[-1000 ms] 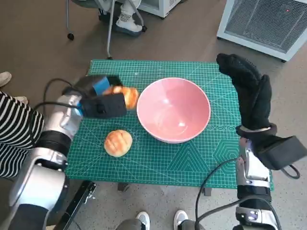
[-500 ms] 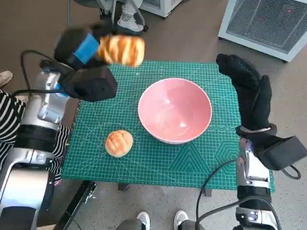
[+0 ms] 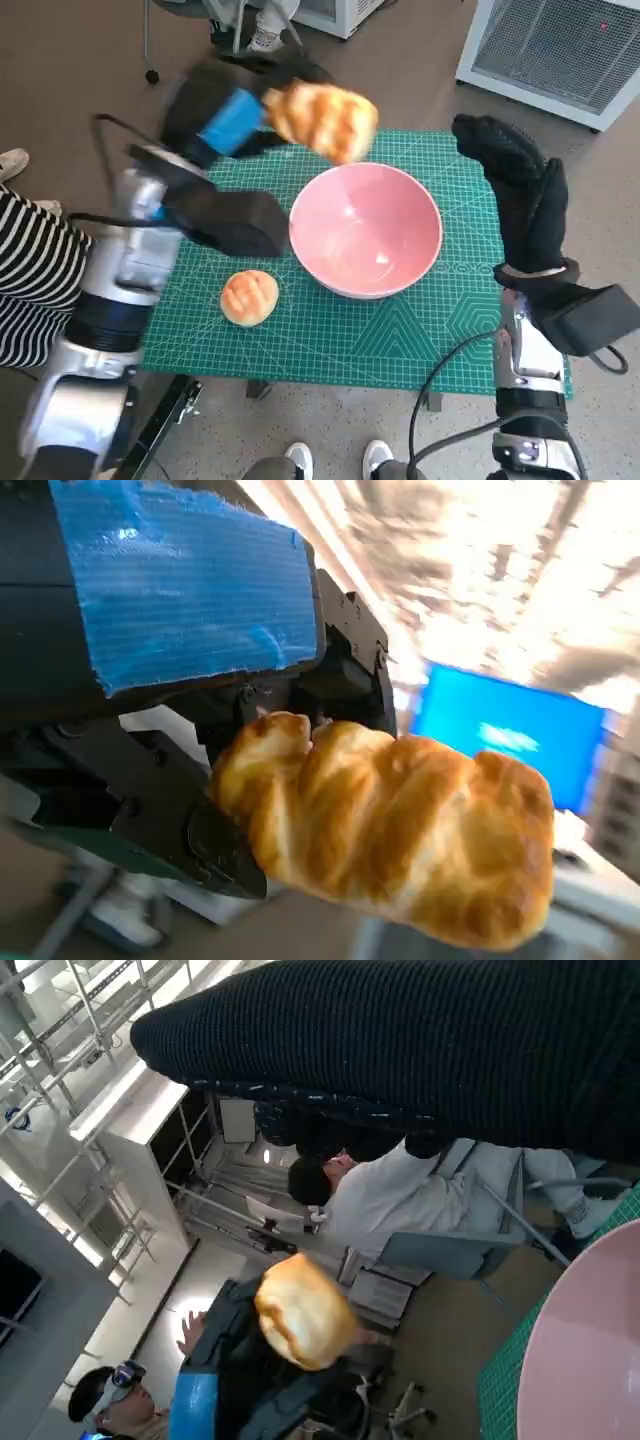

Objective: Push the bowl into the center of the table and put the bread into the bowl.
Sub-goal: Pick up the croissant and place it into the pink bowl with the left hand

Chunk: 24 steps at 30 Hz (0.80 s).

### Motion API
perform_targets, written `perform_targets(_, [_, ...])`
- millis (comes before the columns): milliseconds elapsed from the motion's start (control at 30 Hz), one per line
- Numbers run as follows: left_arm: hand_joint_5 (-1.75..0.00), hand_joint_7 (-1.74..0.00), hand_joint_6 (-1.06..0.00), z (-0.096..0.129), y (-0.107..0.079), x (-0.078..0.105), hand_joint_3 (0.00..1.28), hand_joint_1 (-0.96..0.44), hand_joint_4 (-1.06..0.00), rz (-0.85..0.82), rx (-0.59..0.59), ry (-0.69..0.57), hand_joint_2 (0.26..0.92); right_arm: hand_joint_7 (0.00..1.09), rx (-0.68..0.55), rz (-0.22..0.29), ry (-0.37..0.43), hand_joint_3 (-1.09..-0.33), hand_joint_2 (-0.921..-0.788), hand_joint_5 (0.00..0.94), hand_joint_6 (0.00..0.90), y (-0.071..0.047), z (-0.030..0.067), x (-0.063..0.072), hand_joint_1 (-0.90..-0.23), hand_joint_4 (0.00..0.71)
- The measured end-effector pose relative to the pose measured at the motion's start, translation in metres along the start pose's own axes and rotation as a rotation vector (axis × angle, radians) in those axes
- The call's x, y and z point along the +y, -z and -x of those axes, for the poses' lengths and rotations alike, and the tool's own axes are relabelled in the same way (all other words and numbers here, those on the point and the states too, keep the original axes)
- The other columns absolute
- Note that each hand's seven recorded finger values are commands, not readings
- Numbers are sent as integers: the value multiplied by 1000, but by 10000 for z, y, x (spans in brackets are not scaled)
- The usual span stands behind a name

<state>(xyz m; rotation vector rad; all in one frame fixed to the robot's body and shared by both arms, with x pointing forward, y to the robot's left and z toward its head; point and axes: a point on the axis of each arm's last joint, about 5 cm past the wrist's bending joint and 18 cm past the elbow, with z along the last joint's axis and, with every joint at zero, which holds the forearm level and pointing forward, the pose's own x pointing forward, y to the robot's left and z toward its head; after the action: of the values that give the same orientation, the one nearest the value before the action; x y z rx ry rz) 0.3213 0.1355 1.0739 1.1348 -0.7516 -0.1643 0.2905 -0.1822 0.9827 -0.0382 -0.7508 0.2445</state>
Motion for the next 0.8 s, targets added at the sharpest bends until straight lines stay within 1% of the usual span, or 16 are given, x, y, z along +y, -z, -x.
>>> perform_targets(100, [-940,-1126,-695,-30,-32,-118,3,2,-863,7,-23,65,898,543,2,-1,-1,-738,-921,0,46,-2,5,-4,-778,201])
perform_targets(267, [-957,-1153,-678,-55,-24,-294,6,2,-838,19,-31,161,906,543,1,0,3,-738,-921,0,45,-11,24,-18,-781,197])
perform_targets(433, [-1016,-1143,-654,-70,11,-407,9,1,-817,7,-36,244,915,542,3,6,5,-738,-921,0,43,-19,48,-36,-782,196])
perform_targets(500, [-1116,-1154,-601,-77,30,-434,52,1,-762,16,-33,275,918,542,5,9,5,-738,-921,0,42,-21,55,-44,-779,194])
perform_targets(567, [-1190,-1232,-522,-78,45,-451,115,1,-692,38,-33,309,920,542,5,12,4,-738,-921,0,41,-24,60,-48,-776,194])
perform_targets(600, [-1068,-1127,-482,-78,53,-457,117,-5,-633,54,-31,325,900,542,5,13,4,-738,-921,0,41,-25,63,-50,-775,194])
perform_targets(667, [-525,-668,-457,-74,72,-465,83,-28,-551,103,-30,374,869,542,6,14,4,-739,-921,0,39,-26,66,-51,-772,193])
perform_targets(700, [-423,-576,-459,-71,79,-468,73,-35,-538,123,-30,398,866,542,6,14,4,-739,-921,0,39,-26,67,-51,-772,193])
perform_targets(733, [-271,-430,-441,-69,87,-472,53,-53,-475,145,-26,422,857,542,6,14,5,-740,-921,0,38,-26,68,-52,-771,193])
perform_targets(800, [-111,-247,-430,-67,96,-472,28,-78,-390,176,-23,470,845,543,6,15,5,-742,-921,0,38,-26,69,-53,-769,193])
